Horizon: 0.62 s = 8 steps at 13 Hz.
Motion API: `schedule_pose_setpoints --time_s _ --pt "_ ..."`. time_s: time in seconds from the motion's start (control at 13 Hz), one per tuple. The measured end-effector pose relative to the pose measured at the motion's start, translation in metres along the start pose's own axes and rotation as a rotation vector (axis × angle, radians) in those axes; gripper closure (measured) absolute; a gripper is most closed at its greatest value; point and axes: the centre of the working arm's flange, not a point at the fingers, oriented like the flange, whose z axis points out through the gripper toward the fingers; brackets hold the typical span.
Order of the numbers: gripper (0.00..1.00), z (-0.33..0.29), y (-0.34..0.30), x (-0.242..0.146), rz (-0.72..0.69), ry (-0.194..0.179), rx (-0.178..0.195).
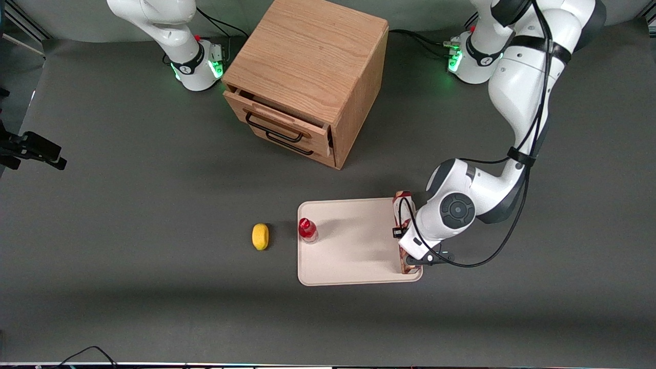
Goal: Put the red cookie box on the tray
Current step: 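Lower the cookie box onto the tray and open the left gripper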
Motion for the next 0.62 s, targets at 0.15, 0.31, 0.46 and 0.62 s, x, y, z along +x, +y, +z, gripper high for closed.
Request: schedule_pose_setpoints --time_s 0.15,0.31,0.46,0.62 --pt "0.87 0.008 0.003 0.001 -0.002 0.019 -0.014" --pt "0.66 0.008 0.006 0.003 0.006 0.058 -0.034" --pt "0.41 -0.003 0.008 0.006 0.007 0.086 -0.045" --pt "0.17 -0.042 0.005 0.01 0.005 0.129 -0.047"
